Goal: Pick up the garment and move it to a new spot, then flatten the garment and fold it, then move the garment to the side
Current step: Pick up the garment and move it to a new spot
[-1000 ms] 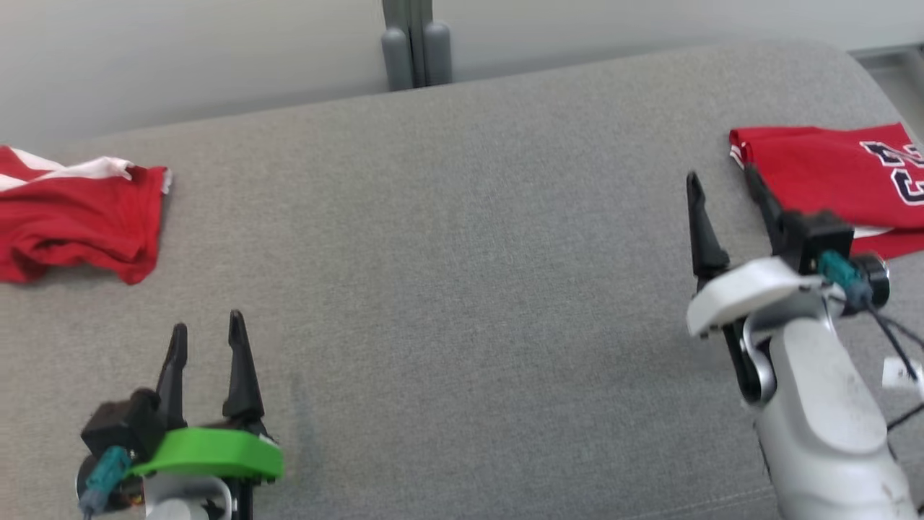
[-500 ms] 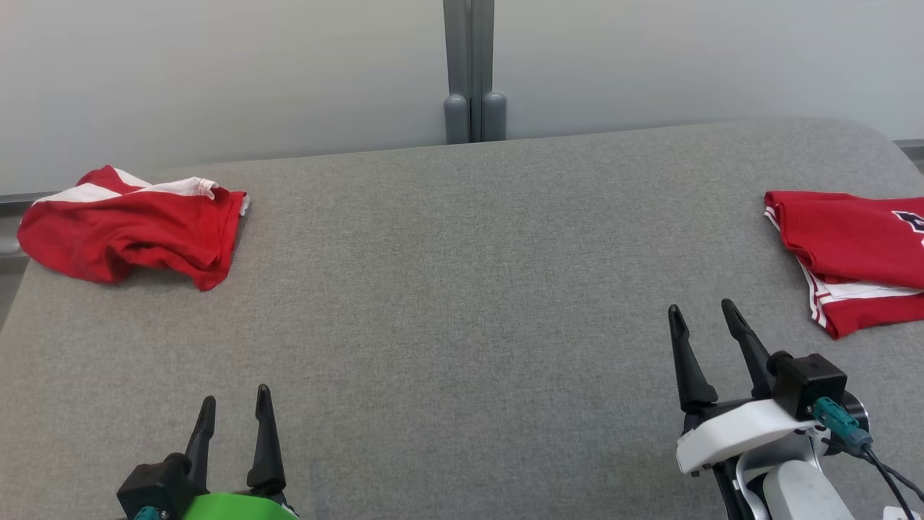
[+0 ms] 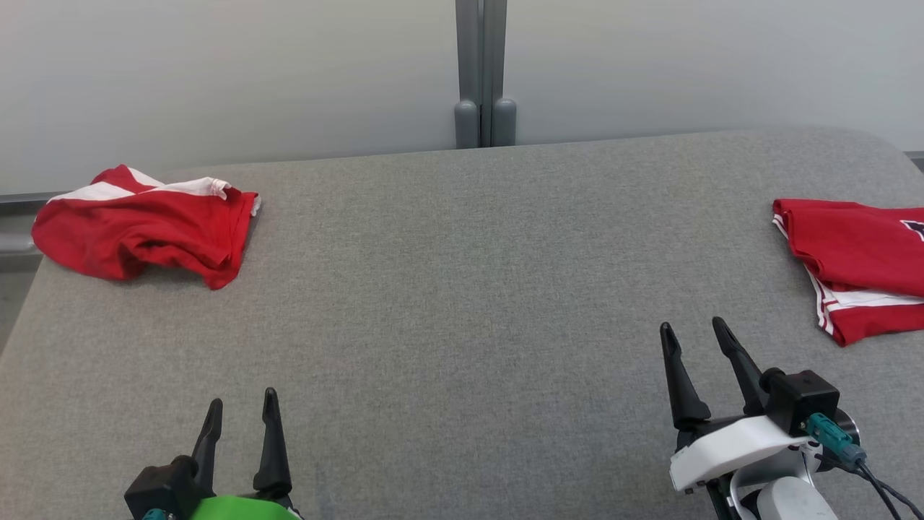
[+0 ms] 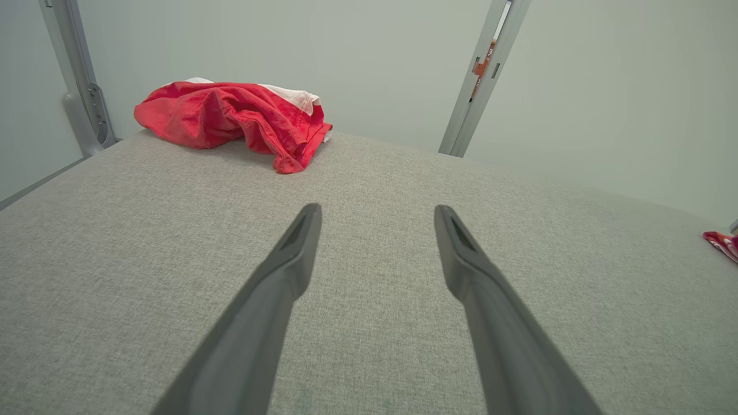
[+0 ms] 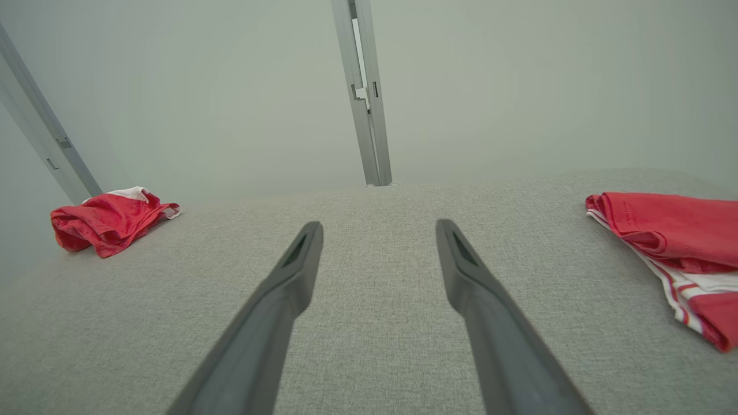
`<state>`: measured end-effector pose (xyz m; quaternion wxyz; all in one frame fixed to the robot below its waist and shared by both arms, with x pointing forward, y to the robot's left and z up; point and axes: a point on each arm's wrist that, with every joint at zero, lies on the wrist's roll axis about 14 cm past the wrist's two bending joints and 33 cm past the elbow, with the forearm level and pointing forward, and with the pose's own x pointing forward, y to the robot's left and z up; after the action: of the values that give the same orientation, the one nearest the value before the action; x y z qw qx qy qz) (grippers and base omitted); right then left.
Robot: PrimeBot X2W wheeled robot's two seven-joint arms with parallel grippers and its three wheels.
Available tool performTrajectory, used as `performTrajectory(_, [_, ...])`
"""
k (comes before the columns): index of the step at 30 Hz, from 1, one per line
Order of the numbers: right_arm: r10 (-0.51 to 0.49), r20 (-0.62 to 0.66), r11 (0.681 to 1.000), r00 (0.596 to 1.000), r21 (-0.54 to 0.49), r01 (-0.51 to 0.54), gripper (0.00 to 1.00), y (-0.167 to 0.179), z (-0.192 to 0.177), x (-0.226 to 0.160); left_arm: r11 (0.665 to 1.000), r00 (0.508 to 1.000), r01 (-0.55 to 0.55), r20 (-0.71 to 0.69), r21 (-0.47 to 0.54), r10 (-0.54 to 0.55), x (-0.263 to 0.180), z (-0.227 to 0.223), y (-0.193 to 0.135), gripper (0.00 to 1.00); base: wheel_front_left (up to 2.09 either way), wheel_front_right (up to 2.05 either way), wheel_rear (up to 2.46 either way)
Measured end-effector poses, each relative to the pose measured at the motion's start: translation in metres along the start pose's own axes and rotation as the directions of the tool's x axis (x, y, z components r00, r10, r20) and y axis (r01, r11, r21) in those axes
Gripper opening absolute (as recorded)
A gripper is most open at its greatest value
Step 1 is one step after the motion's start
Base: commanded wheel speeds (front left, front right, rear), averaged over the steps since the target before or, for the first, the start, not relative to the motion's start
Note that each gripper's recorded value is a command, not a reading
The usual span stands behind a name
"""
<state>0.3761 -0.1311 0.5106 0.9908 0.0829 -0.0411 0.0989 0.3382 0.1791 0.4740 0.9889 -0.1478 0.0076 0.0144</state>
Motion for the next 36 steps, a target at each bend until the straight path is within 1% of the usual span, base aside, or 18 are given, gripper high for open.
performTrajectory(9, [0.008, -0.006, 1.000, 1.000, 0.001, -0.008, 1.00, 0.002, -0.002, 0.002, 1.000, 1.000, -0.003, -0.002, -0.002, 0.003, -0.001, -0.001, 0.002, 1.00, 0.00, 0.00, 0.00])
performTrajectory(16, [0.041, -0.018, 0.999, 0.999, -0.005, -0.041, 1.00, 0.012, -0.007, 0.010, 0.999, 0.999, -0.045, 0.016, -0.002, 0.045, -0.007, 0.004, 0.014, 1.00, 0.00, 0.00, 0.00])
performTrajectory(21, [0.104, -0.030, 0.995, 0.994, -0.002, -0.104, 1.00, 0.032, -0.012, 0.022, 0.994, 0.993, -0.108, 0.049, 0.001, 0.108, -0.016, 0.015, 0.033, 1.00, 0.00, 0.00, 0.00])
performTrajectory(26, [0.186, -0.050, 0.983, 0.981, 0.011, -0.186, 1.00, 0.059, -0.021, 0.034, 0.982, 0.979, -0.190, 0.073, 0.000, 0.189, -0.031, 0.022, 0.057, 1.00, 0.00, 0.00, 0.00])
performTrajectory(30, [0.256, -0.064, 0.967, 0.964, 0.023, -0.255, 1.00, 0.084, -0.028, 0.043, 0.966, 0.962, -0.258, 0.091, -0.004, 0.257, -0.047, 0.027, 0.076, 1.00, 0.00, 0.00, 0.00])
performTrajectory(36, [0.358, -0.076, 0.934, 0.931, 0.041, -0.355, 1.00, 0.121, -0.035, 0.052, 0.938, 0.931, -0.348, 0.115, -0.010, 0.346, -0.072, 0.033, 0.100, 1.00, 0.00, 0.00, 0.00])
